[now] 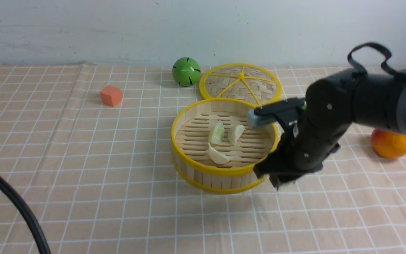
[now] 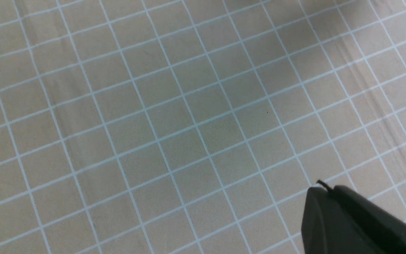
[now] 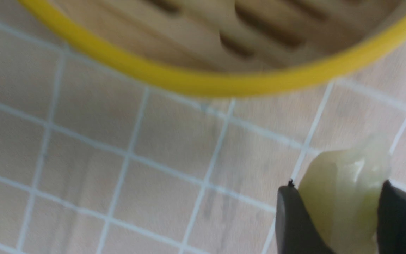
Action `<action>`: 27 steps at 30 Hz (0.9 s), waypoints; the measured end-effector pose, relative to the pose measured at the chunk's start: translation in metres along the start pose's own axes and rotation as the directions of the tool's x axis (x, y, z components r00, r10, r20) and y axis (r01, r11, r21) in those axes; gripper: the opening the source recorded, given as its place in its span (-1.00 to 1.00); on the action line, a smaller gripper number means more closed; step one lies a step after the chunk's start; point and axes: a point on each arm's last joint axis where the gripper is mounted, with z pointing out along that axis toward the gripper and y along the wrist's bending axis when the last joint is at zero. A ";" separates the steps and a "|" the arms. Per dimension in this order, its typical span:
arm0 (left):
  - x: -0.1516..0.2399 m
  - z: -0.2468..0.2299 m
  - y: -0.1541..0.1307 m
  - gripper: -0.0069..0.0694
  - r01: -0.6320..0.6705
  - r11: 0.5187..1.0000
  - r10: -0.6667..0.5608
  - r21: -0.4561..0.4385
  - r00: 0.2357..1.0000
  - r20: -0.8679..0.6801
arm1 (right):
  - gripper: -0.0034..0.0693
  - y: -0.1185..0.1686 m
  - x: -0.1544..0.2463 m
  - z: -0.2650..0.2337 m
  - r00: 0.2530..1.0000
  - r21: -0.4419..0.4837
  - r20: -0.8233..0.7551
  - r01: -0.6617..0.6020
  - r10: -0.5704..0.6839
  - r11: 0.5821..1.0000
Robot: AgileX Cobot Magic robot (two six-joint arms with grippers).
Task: Put the dumplings into the steamer on the table with the brown tablecloth.
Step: 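Place the dumpling in the bamboo steamer basket with the right gripper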
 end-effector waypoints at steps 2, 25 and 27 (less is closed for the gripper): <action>0.000 0.000 0.000 -0.81 0.000 1.000 0.000 0.000 1.000 0.000 | -0.14 0.002 -0.014 -0.010 0.999 -0.009 0.054 -0.001 0.001 1.000; 0.014 -0.021 0.000 -0.77 0.021 0.996 -0.029 0.087 0.995 0.094 | 0.35 0.010 -0.050 0.017 0.994 -0.034 0.111 0.006 -0.002 0.999; 0.027 -0.029 0.004 -0.77 0.019 0.994 -0.037 0.111 0.985 0.167 | 0.35 0.013 -0.051 -0.017 0.986 -0.042 0.163 0.034 -0.027 0.999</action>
